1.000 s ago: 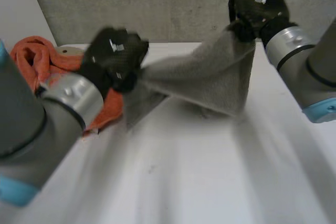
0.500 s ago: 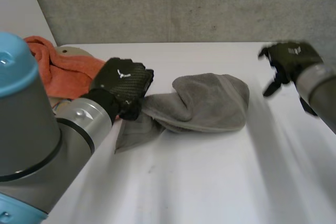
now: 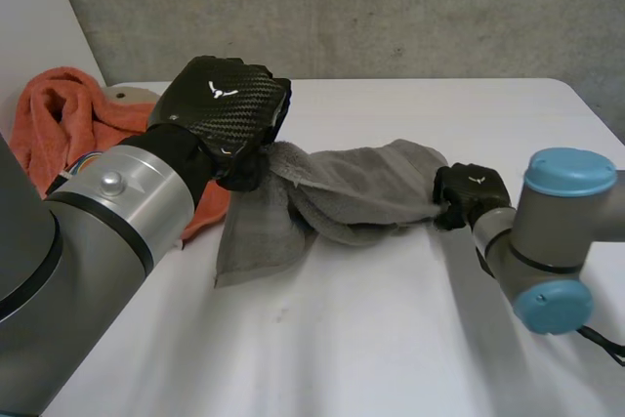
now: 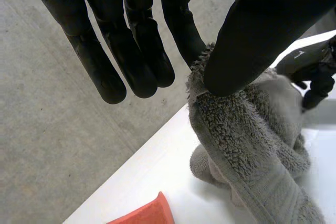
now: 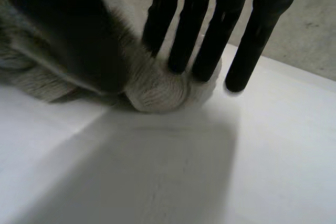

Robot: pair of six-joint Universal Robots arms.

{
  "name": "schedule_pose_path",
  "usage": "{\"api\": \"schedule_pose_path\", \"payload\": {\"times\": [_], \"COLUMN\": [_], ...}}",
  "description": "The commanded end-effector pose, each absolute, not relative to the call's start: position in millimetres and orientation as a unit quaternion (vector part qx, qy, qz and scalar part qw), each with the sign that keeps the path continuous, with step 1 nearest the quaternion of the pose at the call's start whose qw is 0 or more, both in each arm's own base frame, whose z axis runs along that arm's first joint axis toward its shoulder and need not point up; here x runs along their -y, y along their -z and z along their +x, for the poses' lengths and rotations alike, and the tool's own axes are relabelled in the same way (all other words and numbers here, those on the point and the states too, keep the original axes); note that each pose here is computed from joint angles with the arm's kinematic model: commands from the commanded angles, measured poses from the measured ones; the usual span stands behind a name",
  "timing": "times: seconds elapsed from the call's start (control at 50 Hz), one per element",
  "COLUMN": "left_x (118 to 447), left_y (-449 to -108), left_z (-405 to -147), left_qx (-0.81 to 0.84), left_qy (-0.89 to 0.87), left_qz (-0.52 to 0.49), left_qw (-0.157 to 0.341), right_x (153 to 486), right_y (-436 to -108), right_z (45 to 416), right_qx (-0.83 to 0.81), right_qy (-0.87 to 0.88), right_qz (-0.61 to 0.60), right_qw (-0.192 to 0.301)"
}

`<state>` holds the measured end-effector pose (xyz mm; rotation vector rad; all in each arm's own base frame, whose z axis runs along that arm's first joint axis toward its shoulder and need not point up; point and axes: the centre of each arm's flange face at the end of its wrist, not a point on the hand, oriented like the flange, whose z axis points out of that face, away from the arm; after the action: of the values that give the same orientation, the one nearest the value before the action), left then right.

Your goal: Fold the laundry.

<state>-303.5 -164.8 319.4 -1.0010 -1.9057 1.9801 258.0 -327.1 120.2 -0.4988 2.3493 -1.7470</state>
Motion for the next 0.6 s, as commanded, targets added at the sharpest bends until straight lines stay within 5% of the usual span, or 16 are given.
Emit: {"api": "schedule_pose_path", "payload": {"times": [0.02, 0.2, 0.38, 0.5, 0.6], "left_x": [172.5, 197.5, 241.5, 283.7, 325.9], "left_y": [-310.1, -274.5, -235.2, -253.4, -327.9], "left_z": [-293.3, -277.3, -282.8, -297.1, -310.7], "left_qx": [0.665, 0.705, 0.732, 0.688, 0.554], "left_qy": [-0.663, -0.617, -0.578, -0.646, -0.791], "left_qz": [-0.333, -0.344, -0.352, -0.323, -0.255], "left_qw": [0.091, 0.061, 0.073, 0.066, 0.046], "right_x": [333.8, 304.2, 291.1, 317.0, 368.7], "right_y": [-148.3, -259.1, -278.1, -279.1, -334.4], "right_z": [250.6, 202.2, 180.7, 203.8, 213.0], "right_qx": [-0.772, -0.705, -0.727, -0.688, -0.577], "right_qy": [0.617, 0.642, 0.576, 0.622, 0.764], "right_qz": [-0.145, -0.298, -0.365, -0.37, -0.274], "right_qw": [0.055, -0.032, -0.074, -0.061, -0.094]}}
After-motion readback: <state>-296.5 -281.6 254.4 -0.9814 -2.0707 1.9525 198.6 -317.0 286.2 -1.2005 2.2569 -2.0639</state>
